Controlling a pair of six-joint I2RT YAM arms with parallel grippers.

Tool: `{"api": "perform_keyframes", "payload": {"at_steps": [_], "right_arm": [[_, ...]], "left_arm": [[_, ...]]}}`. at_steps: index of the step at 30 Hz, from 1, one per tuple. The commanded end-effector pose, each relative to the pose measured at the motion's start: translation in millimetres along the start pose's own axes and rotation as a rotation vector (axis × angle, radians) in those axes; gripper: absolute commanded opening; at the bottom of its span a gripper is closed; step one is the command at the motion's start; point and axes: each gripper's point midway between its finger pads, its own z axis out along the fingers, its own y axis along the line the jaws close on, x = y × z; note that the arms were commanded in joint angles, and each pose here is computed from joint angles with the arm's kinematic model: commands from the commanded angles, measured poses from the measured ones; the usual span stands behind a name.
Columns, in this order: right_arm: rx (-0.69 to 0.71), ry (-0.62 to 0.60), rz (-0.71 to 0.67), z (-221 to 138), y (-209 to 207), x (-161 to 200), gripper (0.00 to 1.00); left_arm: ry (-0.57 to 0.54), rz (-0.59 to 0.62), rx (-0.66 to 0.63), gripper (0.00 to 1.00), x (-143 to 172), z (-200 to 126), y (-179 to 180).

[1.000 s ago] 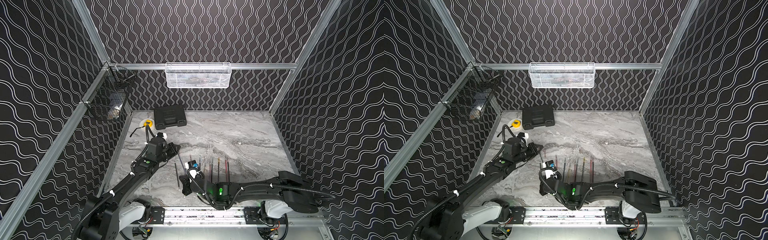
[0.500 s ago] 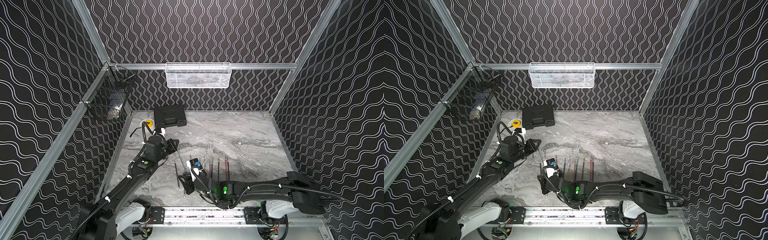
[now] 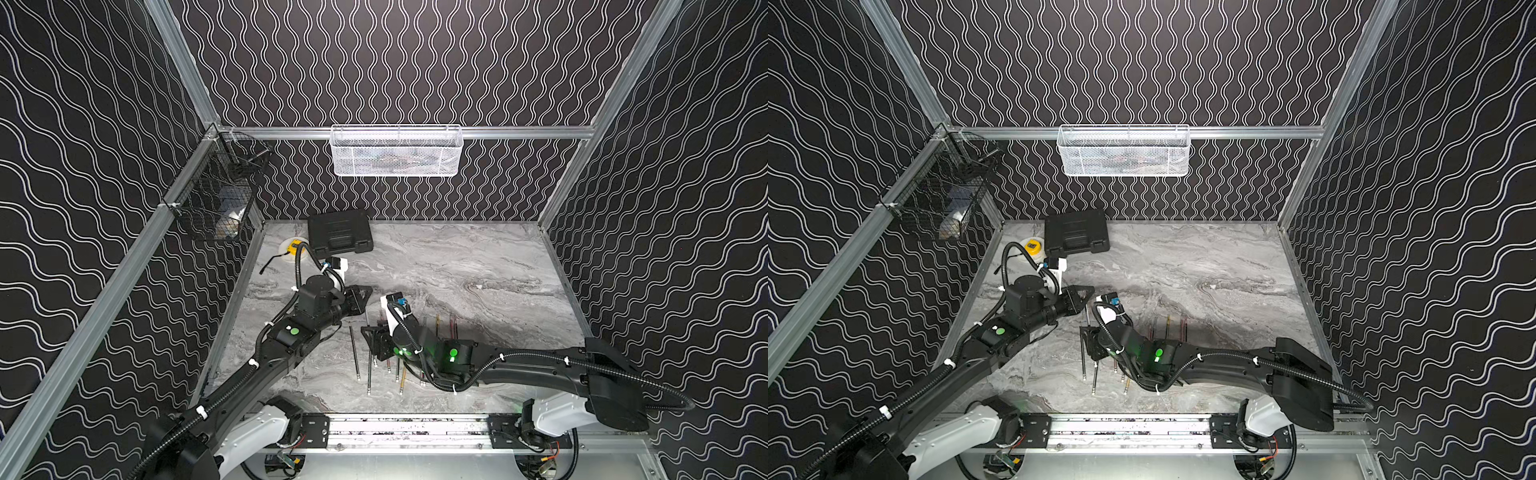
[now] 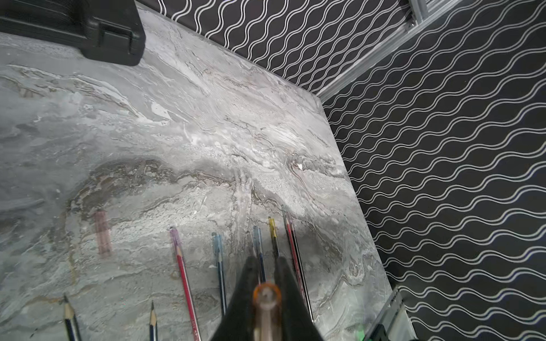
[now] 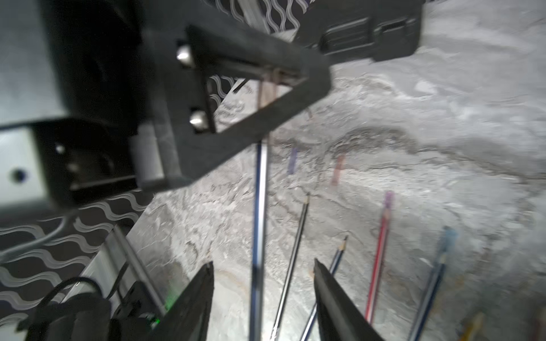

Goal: Remove the protective cover of the pencils
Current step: Remove the protective sleeve from the pencil.

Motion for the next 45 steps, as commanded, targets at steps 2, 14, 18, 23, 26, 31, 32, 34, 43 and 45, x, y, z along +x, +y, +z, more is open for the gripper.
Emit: {"api": "perform_keyframes", "payload": {"at_steps": [2, 14, 18, 23, 26, 31, 32, 34, 43, 45], "right_arm": [[-0.030, 0.025, 0.002, 9.0, 2.6, -3.4, 0.49], [-0.062, 0.042, 0.003, 16.8, 3.3, 2.8, 0.00], [-0.090, 0.044, 0.012, 13.6, 5.4, 6.6, 0.00], [-0.118, 0.052, 0.007, 8.1, 12.9, 13.4, 0.00], [-0.128, 0.054, 0.009, 3.5, 16.8, 18.4, 0.00], [-0.128, 0.050, 0.022, -0.8, 16.8, 28.0, 0.00], [-0.129, 0.052, 0.026, -1.5, 16.5, 29.1, 0.00], [-0.129, 0.055, 0.024, -3.5, 15.9, 32.6, 0.00], [-0.149, 0.049, 0.023, -9.0, 21.1, 38.2, 0.00], [-0.156, 0.036, 0.033, -9.6, 22.4, 36.0, 0.00]], "left_arm": [[0.008, 0.018, 0.032, 0.01, 0.6, 1.8, -5.6], [0.001, 0.008, 0.039, 0.00, -0.1, 1.2, -7.2], [-0.005, 0.006, 0.041, 0.00, -1.3, -0.3, -7.9], [-0.013, 0.012, 0.033, 0.00, -3.2, -0.5, -7.0], [-0.029, 0.005, 0.012, 0.00, -5.2, 0.4, -2.6], [-0.104, -0.053, 0.011, 0.00, -16.2, 5.6, 1.5], [-0.113, -0.053, 0.003, 0.00, -18.5, 6.7, 2.6], [-0.125, -0.048, -0.027, 0.00, -22.6, 7.5, 6.8], [-0.187, -0.039, -0.037, 0.00, -42.4, 8.7, 1.5], [-0.198, -0.096, -0.088, 0.00, -42.9, 8.6, 12.1]]}}
